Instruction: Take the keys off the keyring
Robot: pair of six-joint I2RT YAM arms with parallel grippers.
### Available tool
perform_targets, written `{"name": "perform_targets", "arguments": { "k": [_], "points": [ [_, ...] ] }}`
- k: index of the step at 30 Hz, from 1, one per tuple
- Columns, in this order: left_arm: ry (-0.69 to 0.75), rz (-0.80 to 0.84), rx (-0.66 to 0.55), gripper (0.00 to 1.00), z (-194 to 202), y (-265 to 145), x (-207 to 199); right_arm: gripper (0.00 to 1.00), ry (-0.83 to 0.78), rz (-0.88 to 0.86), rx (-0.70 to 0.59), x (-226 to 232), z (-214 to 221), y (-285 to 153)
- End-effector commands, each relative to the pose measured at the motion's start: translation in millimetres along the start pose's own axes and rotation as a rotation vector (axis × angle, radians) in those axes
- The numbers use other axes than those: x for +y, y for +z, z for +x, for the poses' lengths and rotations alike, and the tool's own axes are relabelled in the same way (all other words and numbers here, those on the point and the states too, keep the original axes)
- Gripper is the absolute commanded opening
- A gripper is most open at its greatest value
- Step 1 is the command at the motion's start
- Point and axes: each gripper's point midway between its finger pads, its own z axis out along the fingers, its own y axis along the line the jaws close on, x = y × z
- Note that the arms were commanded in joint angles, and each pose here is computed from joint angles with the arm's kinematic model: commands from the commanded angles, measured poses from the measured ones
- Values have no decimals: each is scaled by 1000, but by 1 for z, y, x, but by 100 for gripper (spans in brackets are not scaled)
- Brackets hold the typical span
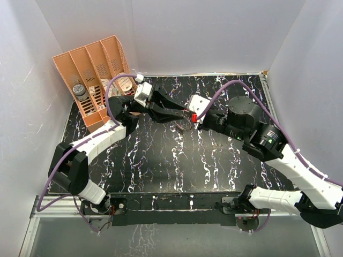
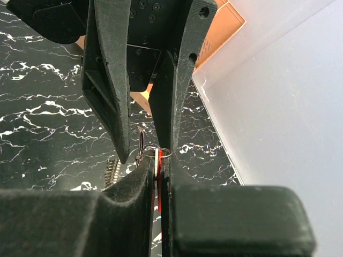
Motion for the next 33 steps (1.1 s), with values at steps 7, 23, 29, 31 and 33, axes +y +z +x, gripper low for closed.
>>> {"name": "perform_targets", "arguments": {
  "k": [7,23,29,31,33],
  "points": [
    [87,52,-21,33,-19,7,-8,0,-26,45,-95,-15,-28,-3],
    [78,75,-18,27,-13,7,-11,0,-26,43,-106,-14,-30,-3],
    [79,85,-24,26,-15,8,-12,0,-27,46,-107,-14,-29,-5],
    [76,89,-25,26,-15,8,-13,0,-27,47,-109,-14,-30,-5],
    [73,90,-24,24,-14,8,-12,0,-28,48,-114,-15,-31,-5]
  ]
}}
